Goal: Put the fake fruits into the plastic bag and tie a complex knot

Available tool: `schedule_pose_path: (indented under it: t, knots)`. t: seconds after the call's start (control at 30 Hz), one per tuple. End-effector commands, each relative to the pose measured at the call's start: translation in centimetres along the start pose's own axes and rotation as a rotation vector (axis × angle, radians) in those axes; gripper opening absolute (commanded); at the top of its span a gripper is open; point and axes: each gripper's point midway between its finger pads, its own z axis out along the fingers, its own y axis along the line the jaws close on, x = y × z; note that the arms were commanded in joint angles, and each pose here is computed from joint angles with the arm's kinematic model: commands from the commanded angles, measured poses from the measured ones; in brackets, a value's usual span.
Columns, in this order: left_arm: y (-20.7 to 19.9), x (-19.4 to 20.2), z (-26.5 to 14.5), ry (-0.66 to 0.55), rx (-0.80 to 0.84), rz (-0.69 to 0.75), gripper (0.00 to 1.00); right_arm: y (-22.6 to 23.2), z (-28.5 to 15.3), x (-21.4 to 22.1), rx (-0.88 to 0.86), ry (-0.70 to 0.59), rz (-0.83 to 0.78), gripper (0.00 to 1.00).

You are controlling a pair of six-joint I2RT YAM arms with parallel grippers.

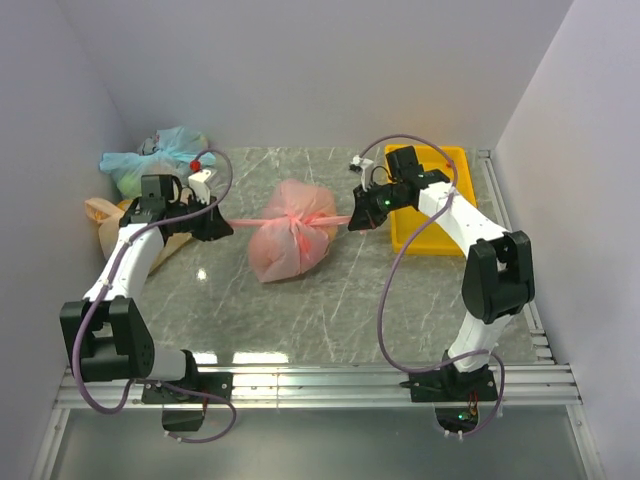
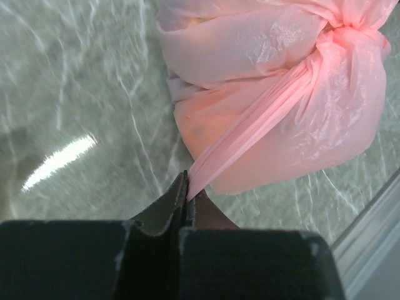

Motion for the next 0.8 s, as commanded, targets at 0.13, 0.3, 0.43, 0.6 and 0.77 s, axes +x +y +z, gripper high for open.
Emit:
schedule_pose_path:
  t: [0.13, 0.3, 0.43, 0.6, 0.77]
  knots:
    - [12.4, 2.9, -6.7, 0.050, -0.517, -0.050, 0.00, -12.0, -8.0, 8.5, 0.445, 0.216, 0.200, 0.00]
    - [11.1, -0.5, -4.5, 0.004, -0.450, -0.022, 0.01, -10.5, -6.6, 3.6, 0.396, 0.119, 0.166, 0.00]
    - [11.6, -3.5, -2.6, -0.033, -0.448, -0.009, 0.00, -10.1, -4.9, -1.6, 0.371, 0.049, 0.114, 0.00]
    - [13.6, -6.9, -0.7, -0.066, -0.464, -0.051, 0.00, -11.8, -1.4, -4.7, 0.367, 0.027, 0.124, 0.00]
    - [15.0, -8.3, 3.4, -0.063, -0.410, -0.076, 0.01, -16.2, 1.3, -5.1, 0.482, 0.027, 0.122, 0.00]
